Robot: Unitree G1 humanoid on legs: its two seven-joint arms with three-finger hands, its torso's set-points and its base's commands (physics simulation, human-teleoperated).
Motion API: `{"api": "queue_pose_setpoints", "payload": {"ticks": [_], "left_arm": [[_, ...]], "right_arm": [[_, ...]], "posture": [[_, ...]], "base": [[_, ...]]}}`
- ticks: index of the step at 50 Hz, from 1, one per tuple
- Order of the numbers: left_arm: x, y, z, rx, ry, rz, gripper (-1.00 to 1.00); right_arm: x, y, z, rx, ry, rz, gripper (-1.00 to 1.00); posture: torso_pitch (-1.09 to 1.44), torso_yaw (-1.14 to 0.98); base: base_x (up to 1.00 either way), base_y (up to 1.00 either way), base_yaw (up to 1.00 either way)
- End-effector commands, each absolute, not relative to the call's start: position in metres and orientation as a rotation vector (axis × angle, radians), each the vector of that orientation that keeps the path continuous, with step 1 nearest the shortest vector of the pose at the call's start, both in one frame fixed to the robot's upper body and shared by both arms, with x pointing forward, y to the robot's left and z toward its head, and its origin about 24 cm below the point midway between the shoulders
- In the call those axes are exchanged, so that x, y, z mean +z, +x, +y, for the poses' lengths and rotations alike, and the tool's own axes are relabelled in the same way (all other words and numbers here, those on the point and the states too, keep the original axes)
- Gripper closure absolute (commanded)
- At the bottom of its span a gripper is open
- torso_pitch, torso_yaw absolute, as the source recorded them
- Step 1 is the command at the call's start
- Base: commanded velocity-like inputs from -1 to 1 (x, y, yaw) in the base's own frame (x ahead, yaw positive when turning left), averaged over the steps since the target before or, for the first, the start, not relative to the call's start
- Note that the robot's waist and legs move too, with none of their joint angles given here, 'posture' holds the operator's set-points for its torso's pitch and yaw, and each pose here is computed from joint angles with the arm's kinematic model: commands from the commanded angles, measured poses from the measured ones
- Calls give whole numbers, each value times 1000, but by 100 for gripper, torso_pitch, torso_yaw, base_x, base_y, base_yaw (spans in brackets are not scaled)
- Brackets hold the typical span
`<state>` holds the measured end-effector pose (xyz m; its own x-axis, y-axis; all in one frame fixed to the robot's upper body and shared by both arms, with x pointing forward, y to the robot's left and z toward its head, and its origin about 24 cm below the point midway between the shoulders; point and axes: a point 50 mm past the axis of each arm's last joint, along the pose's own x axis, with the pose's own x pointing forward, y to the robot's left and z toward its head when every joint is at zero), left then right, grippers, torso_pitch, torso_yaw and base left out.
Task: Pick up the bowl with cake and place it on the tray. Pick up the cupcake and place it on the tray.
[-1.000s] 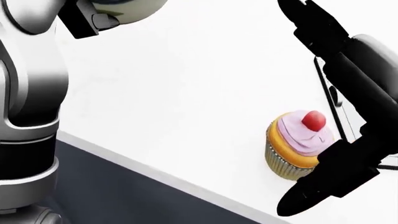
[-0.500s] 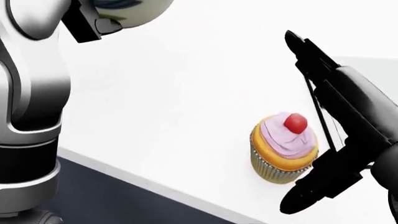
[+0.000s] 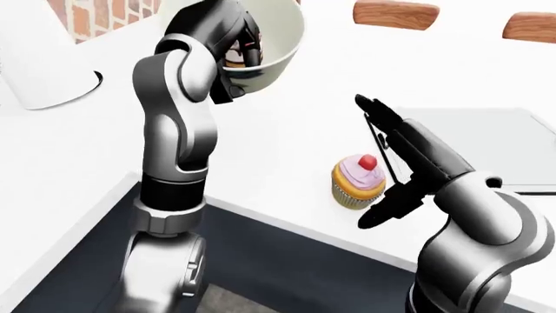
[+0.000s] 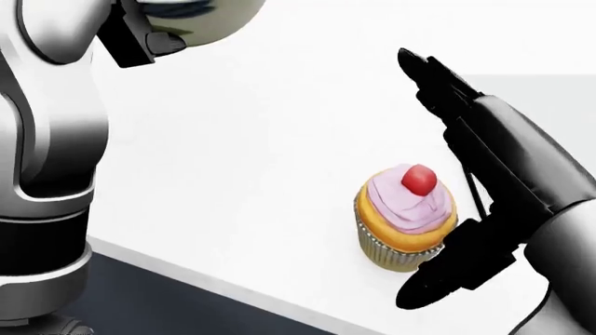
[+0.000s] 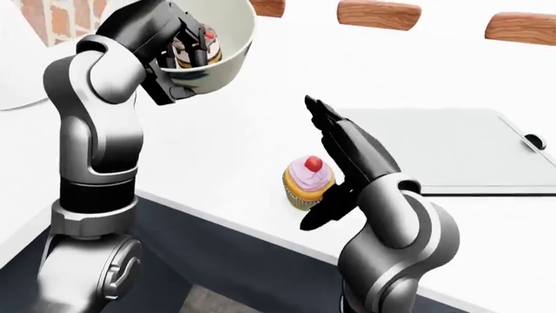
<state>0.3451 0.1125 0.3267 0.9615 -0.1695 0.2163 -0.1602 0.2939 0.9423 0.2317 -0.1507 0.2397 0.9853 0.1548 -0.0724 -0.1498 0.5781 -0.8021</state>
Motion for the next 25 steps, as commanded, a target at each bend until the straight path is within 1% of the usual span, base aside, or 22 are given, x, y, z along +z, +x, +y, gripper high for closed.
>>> {"api": "queue_pose_setpoints", "payload": {"ticks": [1, 3, 4, 5, 8, 10, 11, 15, 19, 22, 23, 25], "left_arm": [[357, 329, 113, 109, 1274, -437, 100], [357, 329, 113, 109, 1274, -438, 100], [358, 329, 113, 109, 1275, -438, 100], [358, 329, 113, 109, 1274, -439, 100], [359, 328, 113, 110, 1275, -440, 100], [359, 328, 113, 109, 1276, -439, 100], [359, 328, 113, 110, 1276, -440, 100], [359, 328, 113, 110, 1276, -439, 100], [359, 328, 113, 110, 1276, -439, 100], [358, 328, 113, 109, 1276, -439, 100], [358, 328, 113, 109, 1277, -440, 100], [359, 328, 113, 109, 1277, -440, 100]], "right_arm": [[249, 228, -150, 148, -957, -60, -30], [248, 228, -150, 150, -958, -58, -29], [248, 228, -150, 151, -959, -57, -15], [247, 227, -150, 152, -960, -56, -7], [247, 227, -150, 155, -961, -54, 5], [246, 227, -150, 159, -963, -53, 9], [244, 226, -149, 162, -965, -50, 18], [243, 224, -146, 176, -968, -53, 26], [244, 225, -146, 178, -970, -64, 54], [250, 224, -146, 171, -972, -89, 67], [254, 223, -145, 164, -969, -106, 80], [263, 221, -145, 151, -967, -135, 97]], "posture": [[0, 0], [0, 0], [0, 0], [0, 0], [0, 0], [0, 0], [0, 0], [0, 0], [0, 0], [0, 0], [0, 0], [0, 0]], "base": [[0, 0, 0], [0, 0, 0], [0, 0, 0], [0, 0, 0], [0, 0, 0], [0, 0, 0], [0, 0, 0], [0, 0, 0], [0, 0, 0], [0, 0, 0], [0, 0, 0], [0, 0, 0]]}}
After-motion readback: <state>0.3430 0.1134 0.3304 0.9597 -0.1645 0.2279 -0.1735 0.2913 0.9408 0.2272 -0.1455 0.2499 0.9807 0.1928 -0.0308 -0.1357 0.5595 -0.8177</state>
